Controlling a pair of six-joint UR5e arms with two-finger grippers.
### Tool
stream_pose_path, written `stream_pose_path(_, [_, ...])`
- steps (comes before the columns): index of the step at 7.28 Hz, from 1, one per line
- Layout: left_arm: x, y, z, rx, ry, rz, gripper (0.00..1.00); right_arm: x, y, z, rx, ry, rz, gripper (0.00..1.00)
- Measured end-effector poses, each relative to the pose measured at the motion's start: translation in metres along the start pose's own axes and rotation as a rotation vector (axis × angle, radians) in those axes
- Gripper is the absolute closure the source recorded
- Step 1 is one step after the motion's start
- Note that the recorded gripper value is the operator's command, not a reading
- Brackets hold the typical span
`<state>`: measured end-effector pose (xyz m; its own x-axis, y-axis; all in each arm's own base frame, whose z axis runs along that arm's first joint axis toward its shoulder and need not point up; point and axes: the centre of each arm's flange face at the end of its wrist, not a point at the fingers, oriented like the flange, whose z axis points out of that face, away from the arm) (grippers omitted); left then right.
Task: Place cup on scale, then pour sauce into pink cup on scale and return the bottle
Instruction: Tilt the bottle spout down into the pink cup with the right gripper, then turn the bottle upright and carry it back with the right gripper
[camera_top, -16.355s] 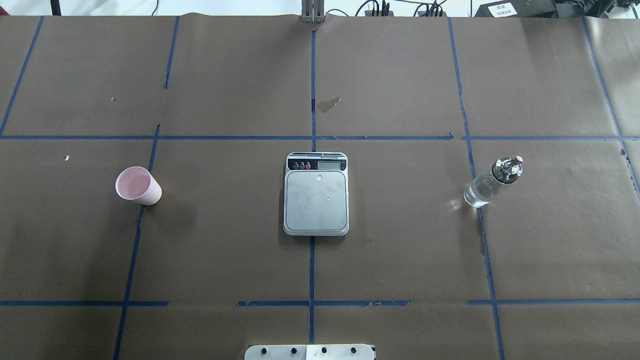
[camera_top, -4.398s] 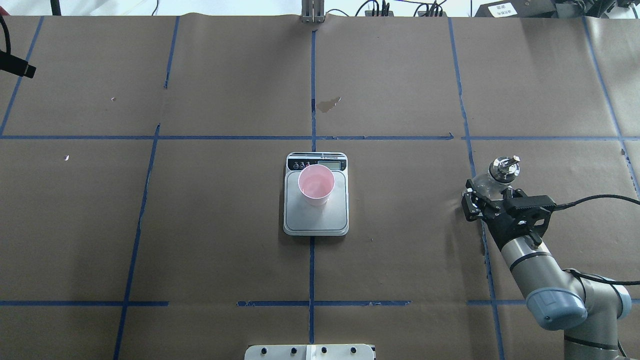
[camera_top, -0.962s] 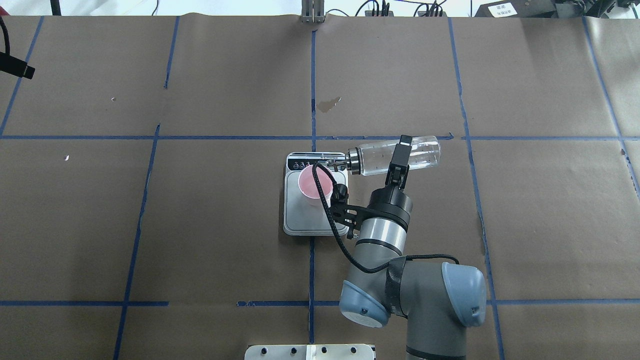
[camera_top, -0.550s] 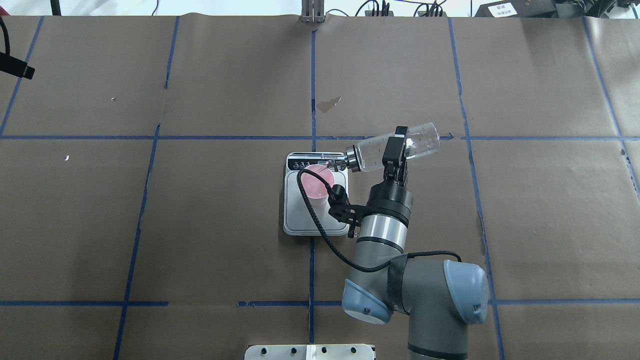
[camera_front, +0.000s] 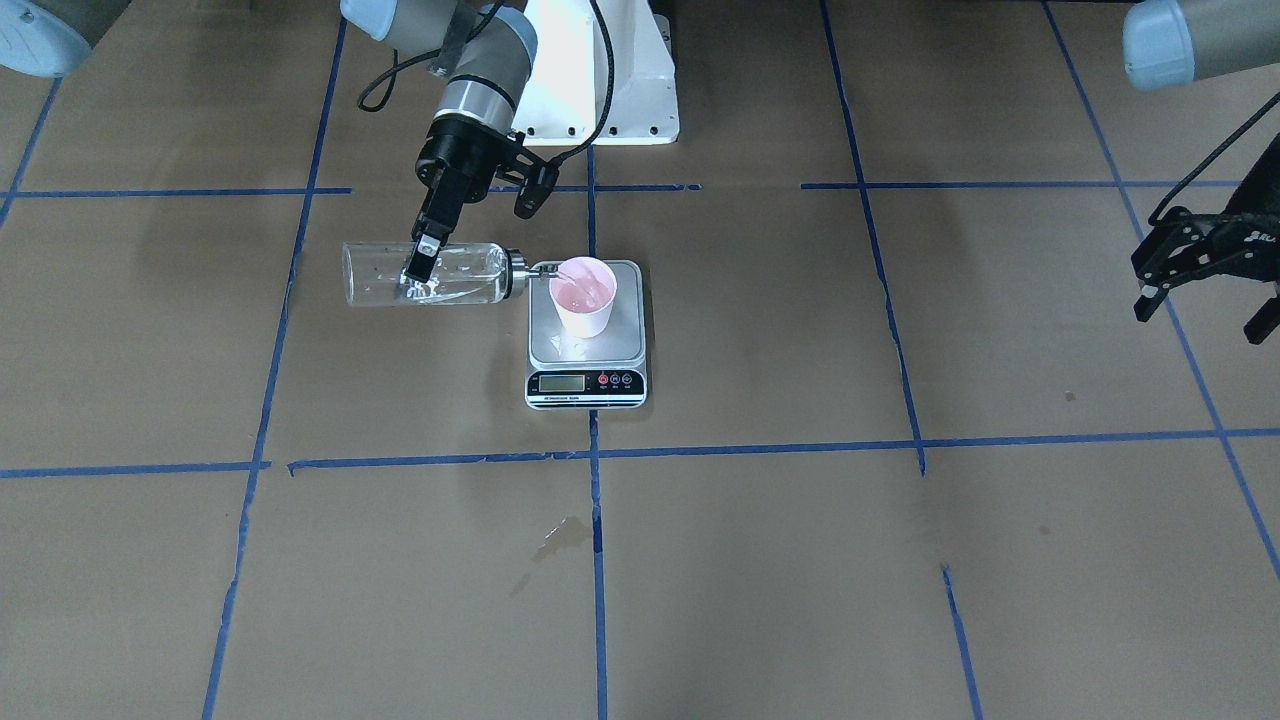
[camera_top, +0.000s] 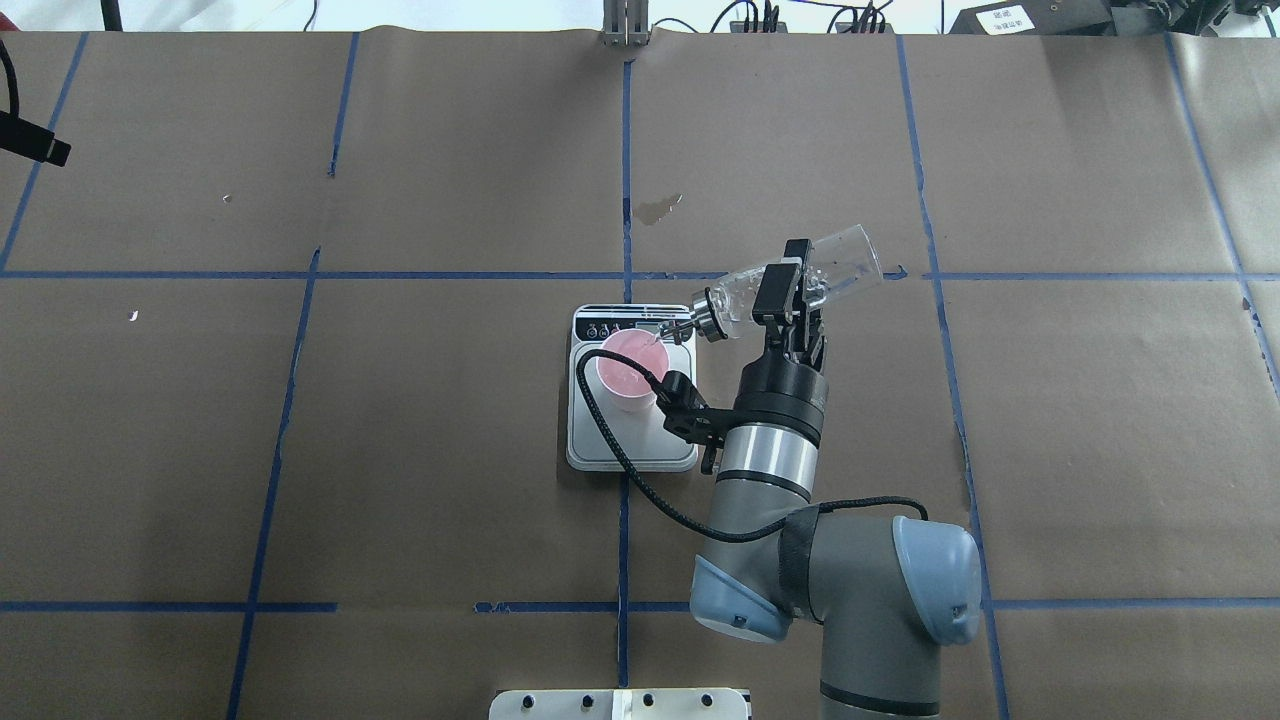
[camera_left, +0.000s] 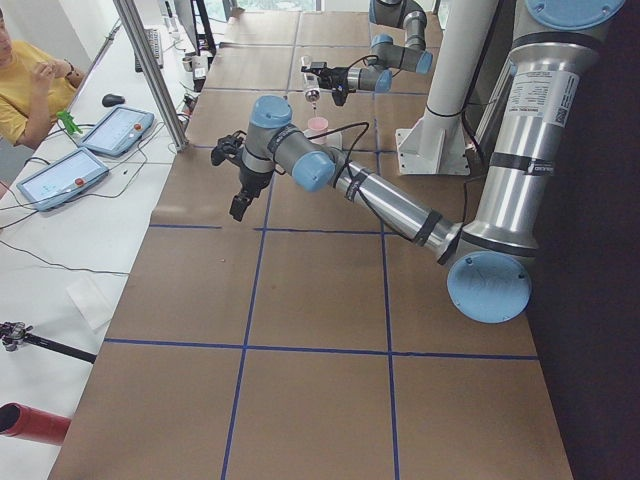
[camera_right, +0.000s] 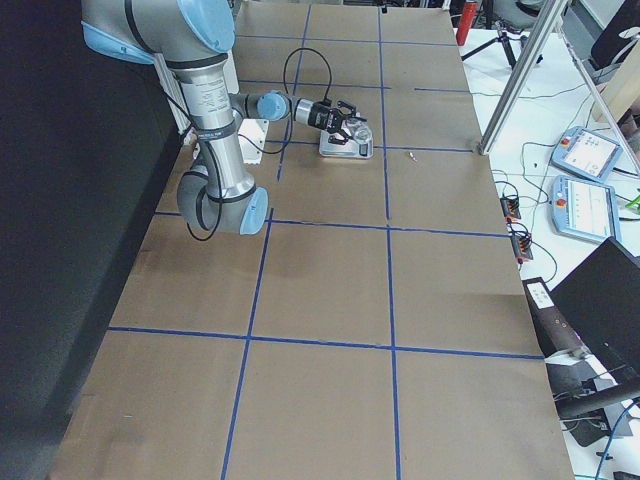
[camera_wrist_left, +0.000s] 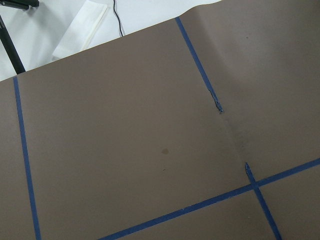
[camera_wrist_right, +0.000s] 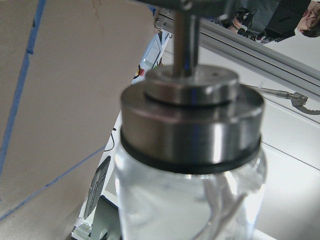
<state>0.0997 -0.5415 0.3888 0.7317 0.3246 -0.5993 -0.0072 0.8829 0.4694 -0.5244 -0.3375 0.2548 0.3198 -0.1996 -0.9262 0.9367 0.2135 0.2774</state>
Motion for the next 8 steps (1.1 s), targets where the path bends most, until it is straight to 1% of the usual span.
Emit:
stream_pose_path(3, [0.001, 0.001, 0.000, -0.002, 0.004, -0.004, 0.00, 0.000, 0.002, 0.001, -0.001, 0.010, -0.016, 1.00])
stream_pose_path(4, [0.001, 0.001, -0.001, -0.001, 0.004, -0.005, 0.00, -0.001, 0.004, 0.002, -0.002, 0.011, -0.006, 1.00])
stream_pose_path(5, [0.001, 0.001, -0.001, 0.000, 0.005, -0.005, 0.00, -0.001, 0.007, 0.002, -0.001, 0.008, 0.057, 1.00])
stream_pose_path(6, [0.002, 0.000, -0.002, 0.003, 0.005, -0.004, 0.00, -0.004, 0.010, 0.001, -0.001, -0.014, 0.202, 1.00])
stream_pose_path(8, [0.004, -0.002, -0.004, 0.008, 0.006, -0.001, 0.00, -0.010, 0.012, -0.004, -0.014, -0.081, 0.526, 1.00])
